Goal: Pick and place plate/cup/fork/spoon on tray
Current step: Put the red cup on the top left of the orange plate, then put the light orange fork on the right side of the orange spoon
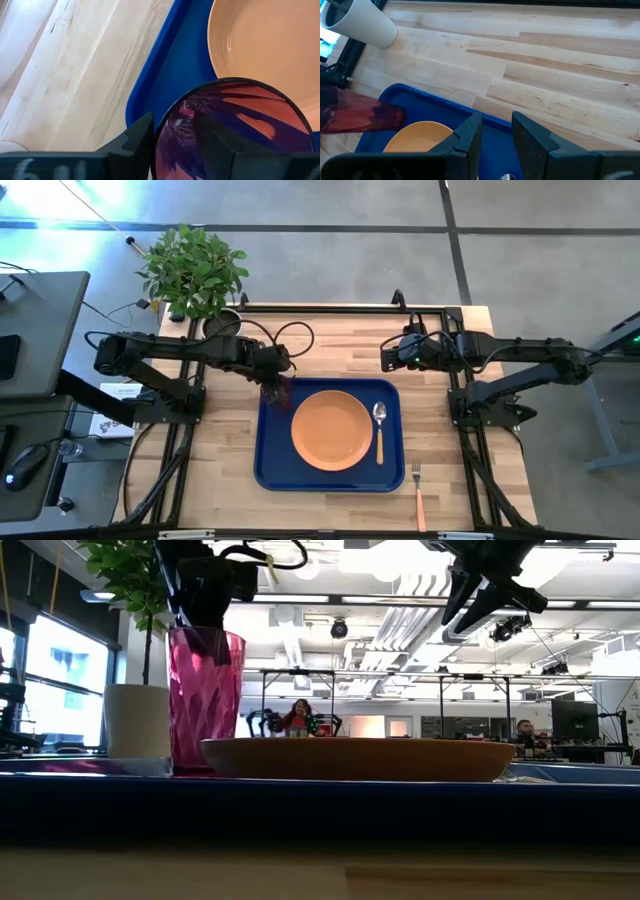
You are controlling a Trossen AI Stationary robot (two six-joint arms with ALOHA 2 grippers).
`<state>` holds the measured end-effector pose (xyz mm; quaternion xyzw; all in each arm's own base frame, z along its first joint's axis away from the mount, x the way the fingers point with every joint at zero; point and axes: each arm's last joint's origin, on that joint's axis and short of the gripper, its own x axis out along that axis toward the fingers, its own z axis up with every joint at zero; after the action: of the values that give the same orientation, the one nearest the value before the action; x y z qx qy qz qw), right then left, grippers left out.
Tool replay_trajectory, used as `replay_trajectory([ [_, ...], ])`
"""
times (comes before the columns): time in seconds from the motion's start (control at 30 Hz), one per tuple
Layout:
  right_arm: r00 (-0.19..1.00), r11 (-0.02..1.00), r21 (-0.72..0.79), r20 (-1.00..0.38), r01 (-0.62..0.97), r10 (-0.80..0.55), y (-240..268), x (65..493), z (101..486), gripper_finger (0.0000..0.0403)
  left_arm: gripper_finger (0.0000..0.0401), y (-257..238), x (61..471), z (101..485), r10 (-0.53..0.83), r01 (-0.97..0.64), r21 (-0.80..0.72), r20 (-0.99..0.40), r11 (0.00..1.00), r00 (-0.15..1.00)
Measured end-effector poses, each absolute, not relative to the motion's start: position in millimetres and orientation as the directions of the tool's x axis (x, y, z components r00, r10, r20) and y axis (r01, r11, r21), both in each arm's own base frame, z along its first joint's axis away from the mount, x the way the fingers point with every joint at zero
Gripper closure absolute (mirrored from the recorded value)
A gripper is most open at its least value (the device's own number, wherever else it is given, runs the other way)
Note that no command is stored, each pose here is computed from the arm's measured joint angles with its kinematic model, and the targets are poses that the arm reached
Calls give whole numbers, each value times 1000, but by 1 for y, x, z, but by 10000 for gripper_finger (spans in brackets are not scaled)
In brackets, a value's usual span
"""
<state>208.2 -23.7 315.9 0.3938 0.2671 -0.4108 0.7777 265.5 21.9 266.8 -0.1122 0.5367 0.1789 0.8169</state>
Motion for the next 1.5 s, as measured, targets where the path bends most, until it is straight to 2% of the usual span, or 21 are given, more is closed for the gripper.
replay_trajectory([
  [0.47,520,352,393,-739,849,-428,-24,208,316,304,258,28,264,268,180,-415,16,-916,910,359],
  [0.8,527,358,402,-748,843,-403,-23,208,316,304,258,39,262,270,54,-422,-114,-929,899,366],
  [1.23,532,360,409,-754,839,-384,-22,208,315,304,258,51,264,323,77,-398,-121,-891,909,447],
  [1.5,566,334,479,-787,811,-245,-14,209,314,304,258,54,264,356,97,-393,-140,-845,909,526],
])
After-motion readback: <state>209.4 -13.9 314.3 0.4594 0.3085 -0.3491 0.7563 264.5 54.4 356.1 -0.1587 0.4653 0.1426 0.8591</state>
